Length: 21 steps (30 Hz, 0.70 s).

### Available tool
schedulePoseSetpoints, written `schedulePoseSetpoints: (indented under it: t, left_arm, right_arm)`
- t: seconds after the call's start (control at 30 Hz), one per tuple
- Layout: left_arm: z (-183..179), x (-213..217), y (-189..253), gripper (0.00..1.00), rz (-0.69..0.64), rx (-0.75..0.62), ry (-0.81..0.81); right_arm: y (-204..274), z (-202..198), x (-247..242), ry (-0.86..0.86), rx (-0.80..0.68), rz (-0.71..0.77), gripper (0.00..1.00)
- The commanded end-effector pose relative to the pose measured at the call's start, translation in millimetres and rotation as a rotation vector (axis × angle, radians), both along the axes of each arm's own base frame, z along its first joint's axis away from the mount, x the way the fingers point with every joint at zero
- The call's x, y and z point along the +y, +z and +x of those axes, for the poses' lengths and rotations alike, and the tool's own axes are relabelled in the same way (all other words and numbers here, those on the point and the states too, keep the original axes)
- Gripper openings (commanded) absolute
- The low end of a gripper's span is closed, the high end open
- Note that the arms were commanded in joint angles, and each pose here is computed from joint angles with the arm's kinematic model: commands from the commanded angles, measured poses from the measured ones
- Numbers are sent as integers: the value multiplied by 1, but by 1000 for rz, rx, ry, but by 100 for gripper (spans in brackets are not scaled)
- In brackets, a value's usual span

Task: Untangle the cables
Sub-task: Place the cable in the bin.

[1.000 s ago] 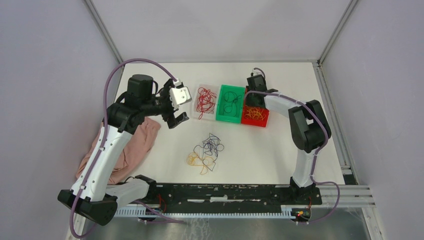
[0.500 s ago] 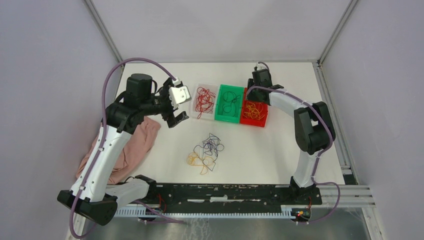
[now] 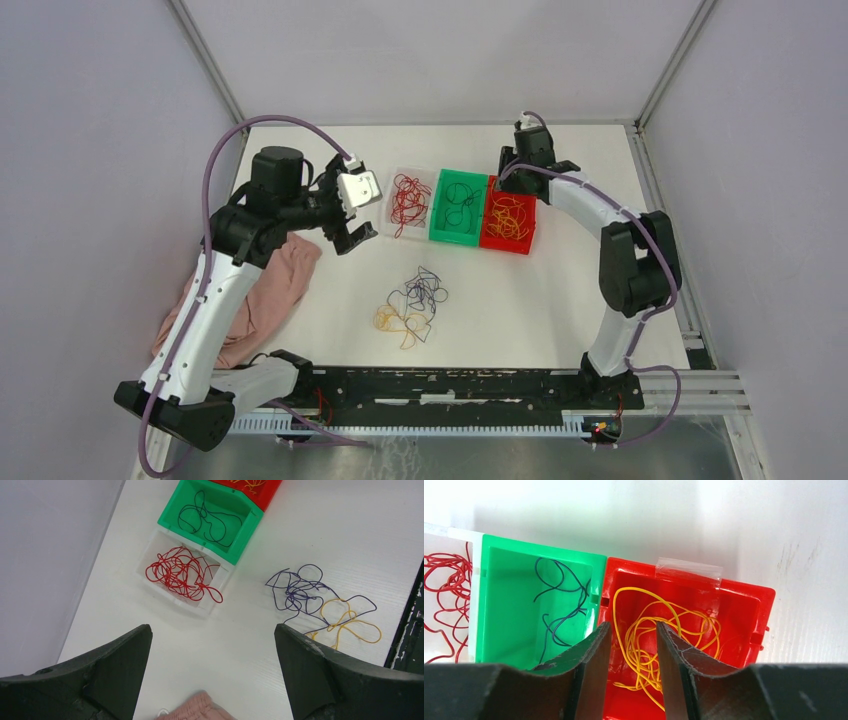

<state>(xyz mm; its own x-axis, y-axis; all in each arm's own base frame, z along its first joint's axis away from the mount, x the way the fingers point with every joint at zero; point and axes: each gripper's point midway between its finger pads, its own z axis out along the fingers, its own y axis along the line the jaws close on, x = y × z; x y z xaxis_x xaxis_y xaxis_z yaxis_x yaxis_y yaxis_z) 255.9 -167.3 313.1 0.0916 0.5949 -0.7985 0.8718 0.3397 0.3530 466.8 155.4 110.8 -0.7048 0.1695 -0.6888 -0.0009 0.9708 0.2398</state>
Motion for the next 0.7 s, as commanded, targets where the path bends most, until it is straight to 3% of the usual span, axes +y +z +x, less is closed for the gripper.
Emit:
schedulePoseSetpoints:
  t: [0.0, 0.5, 0.57, 0.6, 0.67]
  left_arm:
    - [0, -1, 24, 99, -41, -59, -6]
    - [8, -1, 14, 99, -49, -5, 33]
    - [15, 2, 7, 99, -40, 26, 54]
    - [17, 3, 3, 99, -35, 44, 62]
    - [21, 5, -6, 99, -29, 78, 74]
  right_arm:
    - [43, 3, 1, 27, -79, 44, 46]
    - [82, -27, 12, 94, -117, 153, 65]
    - [97, -42, 19, 116, -153, 105, 75]
    - [103, -49, 20, 116, -179, 74, 93]
    - [121, -64, 21, 123, -236, 72, 99]
